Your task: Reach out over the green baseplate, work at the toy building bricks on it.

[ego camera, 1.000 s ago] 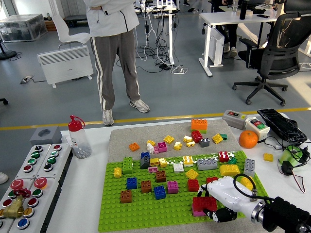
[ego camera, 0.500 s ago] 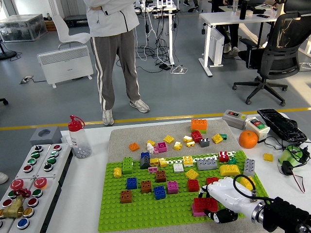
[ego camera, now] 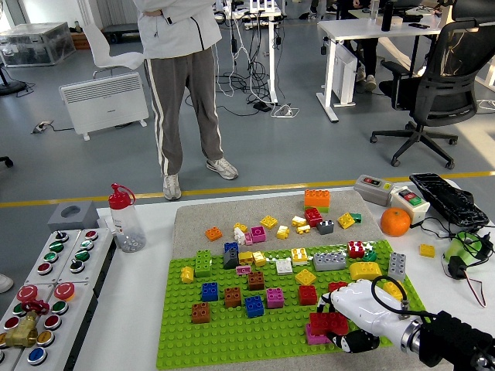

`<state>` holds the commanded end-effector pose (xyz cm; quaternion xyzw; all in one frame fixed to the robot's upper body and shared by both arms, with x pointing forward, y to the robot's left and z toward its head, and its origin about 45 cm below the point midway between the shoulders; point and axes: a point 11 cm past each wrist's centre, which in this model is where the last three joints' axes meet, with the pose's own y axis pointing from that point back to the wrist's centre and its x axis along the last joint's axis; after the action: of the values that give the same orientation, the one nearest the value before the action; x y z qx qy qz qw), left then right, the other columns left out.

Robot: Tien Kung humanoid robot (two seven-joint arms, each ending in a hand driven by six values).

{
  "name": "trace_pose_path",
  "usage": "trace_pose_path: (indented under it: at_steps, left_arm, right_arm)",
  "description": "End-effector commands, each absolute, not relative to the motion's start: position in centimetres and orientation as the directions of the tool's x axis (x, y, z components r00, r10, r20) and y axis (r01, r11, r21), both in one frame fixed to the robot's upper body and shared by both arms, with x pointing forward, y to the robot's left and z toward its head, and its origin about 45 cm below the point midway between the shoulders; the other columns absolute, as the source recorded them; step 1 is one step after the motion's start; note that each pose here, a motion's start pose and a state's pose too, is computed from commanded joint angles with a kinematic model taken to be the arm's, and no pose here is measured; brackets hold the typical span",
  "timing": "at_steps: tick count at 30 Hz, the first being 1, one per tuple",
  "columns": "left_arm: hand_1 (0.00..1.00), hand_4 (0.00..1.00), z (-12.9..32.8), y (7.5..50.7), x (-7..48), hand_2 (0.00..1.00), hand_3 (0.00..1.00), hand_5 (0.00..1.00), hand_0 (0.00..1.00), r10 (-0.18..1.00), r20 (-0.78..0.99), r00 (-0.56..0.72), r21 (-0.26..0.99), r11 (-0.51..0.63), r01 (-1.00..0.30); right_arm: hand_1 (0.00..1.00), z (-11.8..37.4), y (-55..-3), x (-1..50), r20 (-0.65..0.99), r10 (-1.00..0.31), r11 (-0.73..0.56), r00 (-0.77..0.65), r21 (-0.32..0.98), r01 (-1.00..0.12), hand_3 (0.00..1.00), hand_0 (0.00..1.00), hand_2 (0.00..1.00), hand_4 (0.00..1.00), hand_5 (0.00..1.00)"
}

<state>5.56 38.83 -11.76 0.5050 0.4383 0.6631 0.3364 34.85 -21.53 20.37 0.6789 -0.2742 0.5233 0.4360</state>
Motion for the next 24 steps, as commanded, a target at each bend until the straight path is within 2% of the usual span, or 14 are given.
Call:
trace_pose_path:
  at_steps: [24]
  left_arm:
    - [0.611, 0.238, -11.74, 38.83, 5.75, 0.567, 0.452, 0.998, 0.664, 0.889, 0.374, -0.263, 0.921, -0.39, -0.007]
  right_arm:
    - [0.52, 19.92, -21.36, 34.87, 0.944, 0.11, -0.471, 0.313, 0.326, -0.82, 0.539, 0.406, 0.546, 0.482, 0.145]
